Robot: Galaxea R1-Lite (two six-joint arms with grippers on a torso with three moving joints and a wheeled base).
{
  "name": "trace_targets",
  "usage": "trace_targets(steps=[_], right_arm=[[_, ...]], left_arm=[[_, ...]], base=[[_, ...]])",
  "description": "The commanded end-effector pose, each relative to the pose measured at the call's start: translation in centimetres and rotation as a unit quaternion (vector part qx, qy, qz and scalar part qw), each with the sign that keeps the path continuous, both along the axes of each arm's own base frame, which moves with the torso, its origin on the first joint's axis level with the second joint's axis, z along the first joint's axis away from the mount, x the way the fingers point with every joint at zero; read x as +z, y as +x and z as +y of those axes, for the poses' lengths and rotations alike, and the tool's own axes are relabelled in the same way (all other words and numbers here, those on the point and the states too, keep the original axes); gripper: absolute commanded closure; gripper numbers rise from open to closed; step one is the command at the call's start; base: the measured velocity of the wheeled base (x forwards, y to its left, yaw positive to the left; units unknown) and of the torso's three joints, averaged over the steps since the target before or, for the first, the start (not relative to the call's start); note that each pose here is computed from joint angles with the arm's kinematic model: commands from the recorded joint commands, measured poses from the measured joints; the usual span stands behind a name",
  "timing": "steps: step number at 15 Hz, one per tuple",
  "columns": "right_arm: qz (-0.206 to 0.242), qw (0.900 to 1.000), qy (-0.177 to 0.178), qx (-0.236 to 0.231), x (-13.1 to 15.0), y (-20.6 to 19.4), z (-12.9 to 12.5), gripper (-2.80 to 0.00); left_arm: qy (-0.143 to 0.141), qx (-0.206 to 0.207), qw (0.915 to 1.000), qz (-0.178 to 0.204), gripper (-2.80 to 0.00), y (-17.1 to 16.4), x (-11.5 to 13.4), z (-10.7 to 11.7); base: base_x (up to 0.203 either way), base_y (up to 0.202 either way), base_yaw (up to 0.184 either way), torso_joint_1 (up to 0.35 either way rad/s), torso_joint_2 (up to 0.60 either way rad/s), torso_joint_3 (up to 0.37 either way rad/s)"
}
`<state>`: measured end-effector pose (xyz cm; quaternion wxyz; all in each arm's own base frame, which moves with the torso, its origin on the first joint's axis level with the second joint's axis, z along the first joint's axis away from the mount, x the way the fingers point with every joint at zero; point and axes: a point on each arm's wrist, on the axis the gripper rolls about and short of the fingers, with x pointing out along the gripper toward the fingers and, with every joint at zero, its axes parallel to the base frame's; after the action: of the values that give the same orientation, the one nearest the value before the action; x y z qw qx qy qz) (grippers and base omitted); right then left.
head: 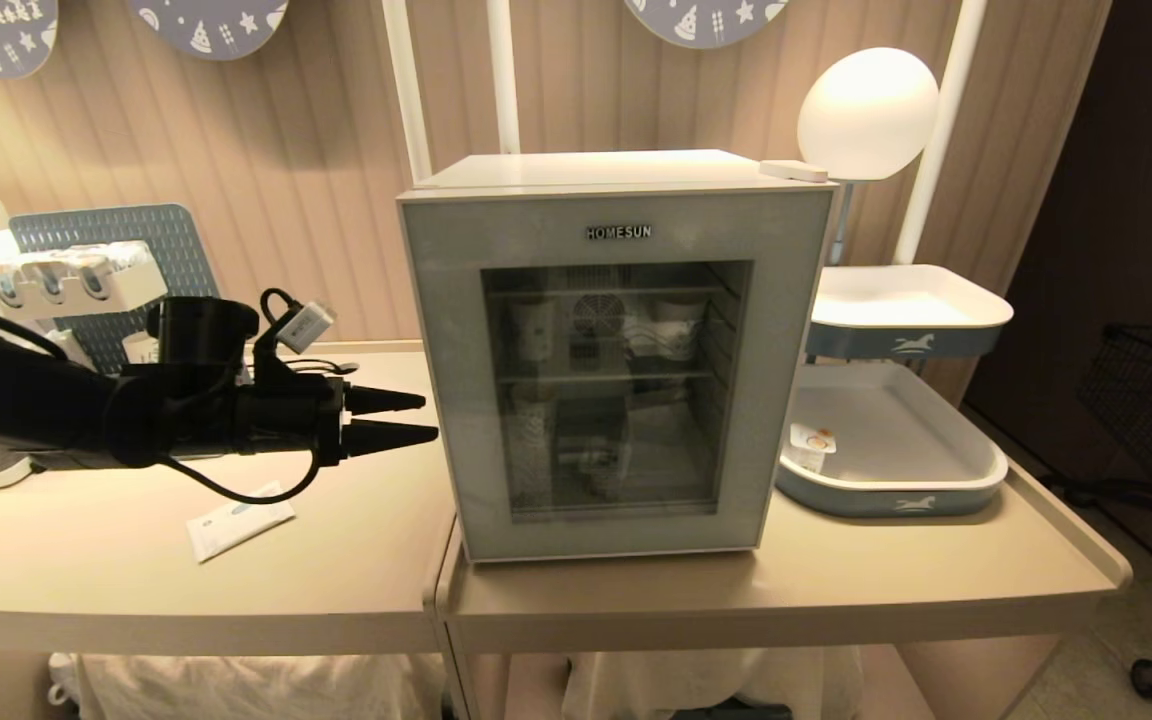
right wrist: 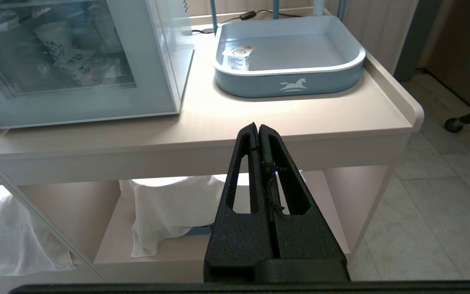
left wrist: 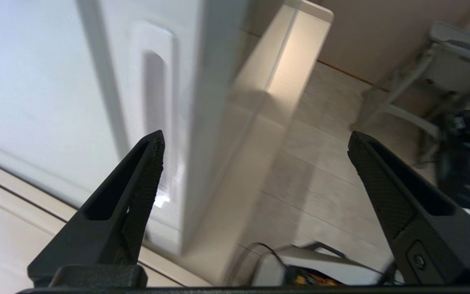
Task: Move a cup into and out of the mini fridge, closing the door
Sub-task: Open the freezer door
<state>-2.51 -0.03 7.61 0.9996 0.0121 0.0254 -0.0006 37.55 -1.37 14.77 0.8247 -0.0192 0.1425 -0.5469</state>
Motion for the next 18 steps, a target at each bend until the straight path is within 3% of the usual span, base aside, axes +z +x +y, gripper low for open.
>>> trace_targets(steps=[1, 6, 10, 14, 18], right_arm=[[0.001, 1.0, 0.0, 0.0, 0.0, 0.0, 0.0, 0.0], [0.001, 1.0, 0.0, 0.0, 0.0, 0.0, 0.0, 0.0], [0.001, 1.0, 0.0, 0.0, 0.0, 0.0, 0.0, 0.0], [0.001, 1.0, 0.0, 0.0, 0.0, 0.0, 0.0, 0.0], [0.001, 1.0, 0.0, 0.0, 0.0, 0.0, 0.0, 0.0]], left_arm=[[-0.002, -0.003, 0.9998, -0.02, -2.8, 1.1, -1.1, -0.2], [-0.01, -0.017, 0.9997, -0.012, -2.8, 1.6, -1.6, -1.7], [-0.019, -0.026, 0.9994, 0.017, -2.8, 0.8, -1.9, -2.4], [-0.043, -0.058, 0.9971, 0.024, -2.8, -1.5, 0.0, -2.5], [-0.047, -0.075, 0.9958, 0.023, -2.8, -4.8, 0.8, -2.6]], base=[[0.0, 0.0, 0.0, 0.0, 0.0, 0.0], [0.0, 0.0, 0.0, 0.0, 0.0, 0.0], [0.0, 0.0, 0.0, 0.0, 0.0, 0.0], [0.0, 0.0, 0.0, 0.0, 0.0, 0.0], [0.0, 0.0, 0.0, 0.0, 0.0, 0.0]])
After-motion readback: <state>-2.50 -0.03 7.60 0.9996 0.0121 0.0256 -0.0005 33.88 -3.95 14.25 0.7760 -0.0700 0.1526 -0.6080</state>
